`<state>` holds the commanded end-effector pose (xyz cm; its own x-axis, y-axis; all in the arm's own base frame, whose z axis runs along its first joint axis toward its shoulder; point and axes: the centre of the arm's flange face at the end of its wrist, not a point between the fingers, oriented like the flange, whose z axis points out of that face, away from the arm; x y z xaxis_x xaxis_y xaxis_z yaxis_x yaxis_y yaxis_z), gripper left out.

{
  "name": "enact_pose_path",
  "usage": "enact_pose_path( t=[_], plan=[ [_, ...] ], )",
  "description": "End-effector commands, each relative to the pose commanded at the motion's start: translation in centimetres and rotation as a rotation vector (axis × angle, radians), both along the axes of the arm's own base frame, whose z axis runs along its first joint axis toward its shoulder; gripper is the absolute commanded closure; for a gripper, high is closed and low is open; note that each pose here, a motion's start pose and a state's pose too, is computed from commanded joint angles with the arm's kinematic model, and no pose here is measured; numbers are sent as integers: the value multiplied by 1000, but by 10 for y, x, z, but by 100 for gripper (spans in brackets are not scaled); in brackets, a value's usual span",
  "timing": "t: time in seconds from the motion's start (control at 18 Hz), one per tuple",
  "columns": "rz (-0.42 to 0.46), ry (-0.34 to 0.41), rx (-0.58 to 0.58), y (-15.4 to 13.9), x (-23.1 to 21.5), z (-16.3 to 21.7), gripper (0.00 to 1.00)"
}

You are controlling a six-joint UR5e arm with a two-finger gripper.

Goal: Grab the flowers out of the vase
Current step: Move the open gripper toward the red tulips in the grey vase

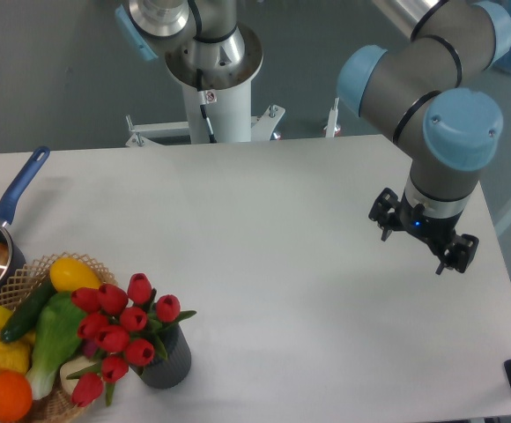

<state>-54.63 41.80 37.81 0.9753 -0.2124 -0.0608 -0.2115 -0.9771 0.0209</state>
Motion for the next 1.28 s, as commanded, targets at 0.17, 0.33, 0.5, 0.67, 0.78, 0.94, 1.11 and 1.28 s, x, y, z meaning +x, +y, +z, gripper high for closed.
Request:
enact_pose_path(
  t=[0.17, 0.33, 0.5, 0.67, 0.78, 0.94, 1.11, 1.28],
  plan=[
    [-7, -6, 9, 5, 4, 0, 0],
    [5, -40, 42, 9, 18, -19, 0],
    [49, 46, 156, -5, 47, -30, 0],
    [34, 75, 165, -8, 73, -46, 0],
    [16, 81, 189, 6, 96, -30, 0],
    [122, 38, 290, 17, 113, -15, 0],
    [149, 78, 413, 25, 127, 20, 0],
    [182, 48, 432, 27, 145, 16, 0]
  ],
)
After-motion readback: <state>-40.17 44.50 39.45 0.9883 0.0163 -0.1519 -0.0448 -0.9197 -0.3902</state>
